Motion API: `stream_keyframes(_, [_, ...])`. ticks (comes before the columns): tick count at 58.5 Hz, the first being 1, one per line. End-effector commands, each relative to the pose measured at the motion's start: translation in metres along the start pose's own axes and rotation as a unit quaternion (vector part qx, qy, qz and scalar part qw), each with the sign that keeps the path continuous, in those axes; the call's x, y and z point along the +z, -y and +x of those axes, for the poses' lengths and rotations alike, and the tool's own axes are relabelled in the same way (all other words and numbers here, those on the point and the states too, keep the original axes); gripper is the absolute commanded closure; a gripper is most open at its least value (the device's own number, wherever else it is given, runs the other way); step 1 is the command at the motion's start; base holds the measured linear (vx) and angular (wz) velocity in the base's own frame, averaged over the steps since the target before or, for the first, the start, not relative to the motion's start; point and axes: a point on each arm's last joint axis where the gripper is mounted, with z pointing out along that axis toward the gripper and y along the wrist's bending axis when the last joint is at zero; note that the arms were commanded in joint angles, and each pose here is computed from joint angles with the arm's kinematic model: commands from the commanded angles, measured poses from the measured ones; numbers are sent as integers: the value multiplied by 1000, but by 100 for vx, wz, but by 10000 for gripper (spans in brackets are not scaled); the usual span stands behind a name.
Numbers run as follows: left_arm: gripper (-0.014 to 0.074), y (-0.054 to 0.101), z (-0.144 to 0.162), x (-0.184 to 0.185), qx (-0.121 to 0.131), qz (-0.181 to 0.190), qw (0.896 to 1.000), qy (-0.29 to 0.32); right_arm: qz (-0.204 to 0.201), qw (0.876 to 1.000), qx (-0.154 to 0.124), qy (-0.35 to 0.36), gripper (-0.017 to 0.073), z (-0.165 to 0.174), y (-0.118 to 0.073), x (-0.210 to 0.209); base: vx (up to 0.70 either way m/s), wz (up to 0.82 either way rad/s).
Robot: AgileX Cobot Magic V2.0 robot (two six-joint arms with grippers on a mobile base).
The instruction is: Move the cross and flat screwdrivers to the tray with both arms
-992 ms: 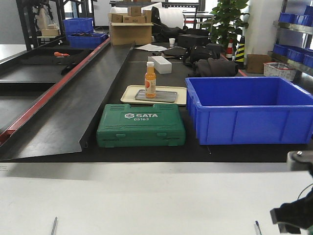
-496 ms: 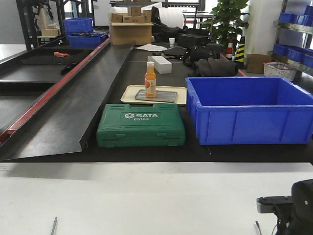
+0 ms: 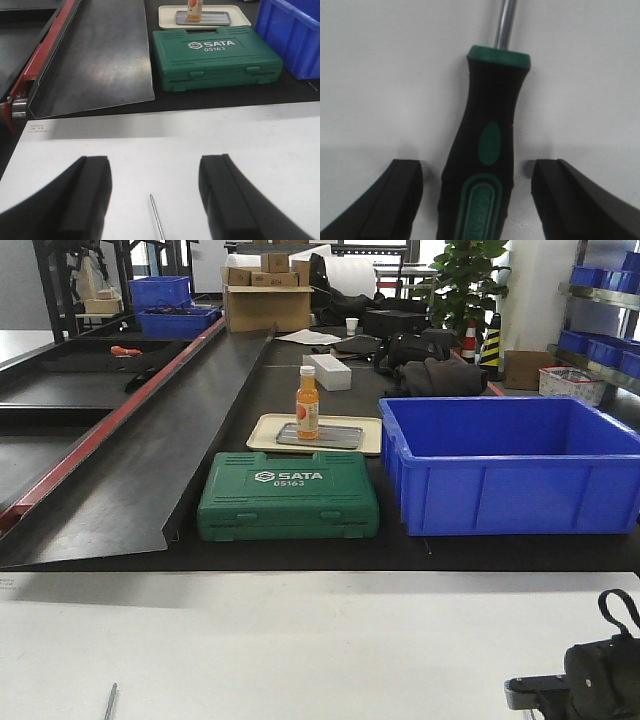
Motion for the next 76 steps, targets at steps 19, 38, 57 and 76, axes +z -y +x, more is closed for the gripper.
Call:
stream_keyframes(19, [79, 2, -19, -8, -9, 6, 998, 60, -23, 999, 12, 42, 243, -12, -4, -6, 0, 0])
stream_keyframes(38, [79, 1, -9, -5, -56, 5, 998, 2, -22, 999, 10, 38, 573, -11, -4, -6, 0, 0])
stream_keyframes(57, [79, 1, 32, 50, -73, -13, 979, -192, -26, 999, 16, 37, 570, -11, -5, -6, 0, 0])
stream_keyframes(76, [79, 2, 89, 125, -81, -26, 935, -343, -33, 999, 24, 36, 570, -11, -6, -6, 0, 0])
